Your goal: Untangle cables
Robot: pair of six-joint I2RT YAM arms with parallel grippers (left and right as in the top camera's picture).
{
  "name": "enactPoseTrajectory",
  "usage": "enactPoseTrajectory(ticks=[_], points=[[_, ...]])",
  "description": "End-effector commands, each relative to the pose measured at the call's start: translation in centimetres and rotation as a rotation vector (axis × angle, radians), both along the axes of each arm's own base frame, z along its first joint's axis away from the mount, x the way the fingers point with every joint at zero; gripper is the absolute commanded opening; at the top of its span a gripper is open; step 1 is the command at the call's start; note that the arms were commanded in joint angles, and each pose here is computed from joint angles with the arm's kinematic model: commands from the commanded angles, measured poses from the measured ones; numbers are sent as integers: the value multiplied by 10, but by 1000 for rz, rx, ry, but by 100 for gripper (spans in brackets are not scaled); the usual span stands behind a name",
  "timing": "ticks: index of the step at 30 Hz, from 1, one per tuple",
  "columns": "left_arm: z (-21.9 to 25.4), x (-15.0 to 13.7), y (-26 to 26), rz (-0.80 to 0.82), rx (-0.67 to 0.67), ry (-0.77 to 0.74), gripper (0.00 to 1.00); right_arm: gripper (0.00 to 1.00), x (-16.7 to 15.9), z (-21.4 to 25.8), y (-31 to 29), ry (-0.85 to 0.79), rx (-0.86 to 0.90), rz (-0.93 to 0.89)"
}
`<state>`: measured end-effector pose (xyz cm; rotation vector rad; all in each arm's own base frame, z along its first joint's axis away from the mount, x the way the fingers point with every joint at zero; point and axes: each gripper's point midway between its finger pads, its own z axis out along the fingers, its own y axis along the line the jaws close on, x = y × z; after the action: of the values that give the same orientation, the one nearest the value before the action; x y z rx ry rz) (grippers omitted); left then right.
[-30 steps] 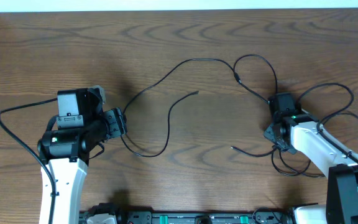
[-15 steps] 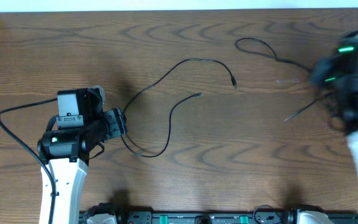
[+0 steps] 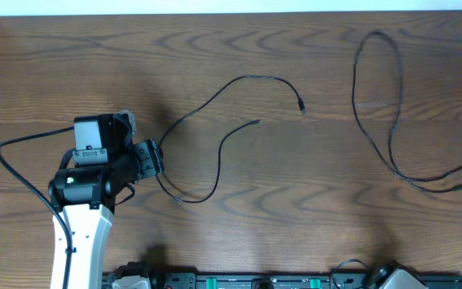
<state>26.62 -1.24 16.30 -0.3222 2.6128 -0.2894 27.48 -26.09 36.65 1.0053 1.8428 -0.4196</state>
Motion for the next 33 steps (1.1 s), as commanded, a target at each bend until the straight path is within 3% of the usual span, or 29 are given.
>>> enactPoseTrajectory(ticks=[1, 3, 4, 5, 7, 12, 18, 20, 23, 29, 31, 33], points=[[3, 1, 0, -21, 5, -9, 66, 1, 30, -20, 2, -16, 93, 124], [3, 1, 0, -22, 6, -10, 66, 1, 42, -49, -4, 32, 164, 138], [3, 1, 0, -22, 6, -10, 66, 7, 43, -62, -6, 63, 190, 129], [3, 0, 0, -22, 6, -9, 66, 33, 36, -90, -17, 127, 253, 46], [2, 0, -1, -22, 5, -7, 66, 36, 20, -116, -29, 194, 316, -64], [2, -1, -1, -22, 5, -2, 66, 97, -3, -172, -36, 285, 522, -151], [2, -1, -1, -22, 5, -2, 66, 99, 34, -198, 19, 165, 889, 144], [2, -1, -1, -22, 5, -2, 66, 99, 38, -205, 43, 200, 965, 213], [2, -1, -1, -22, 5, -2, 66, 99, 32, -226, 69, 330, 1012, 214], [2, -1, -1, -22, 5, -2, 67, 99, 33, -259, 111, 407, 1114, 127], [2, -1, -1, -22, 5, -2, 67, 99, 38, -270, 120, 418, 1100, 158], [2, -1, -1, -22, 5, -2, 66, 99, 50, -281, 133, 455, 992, 340]])
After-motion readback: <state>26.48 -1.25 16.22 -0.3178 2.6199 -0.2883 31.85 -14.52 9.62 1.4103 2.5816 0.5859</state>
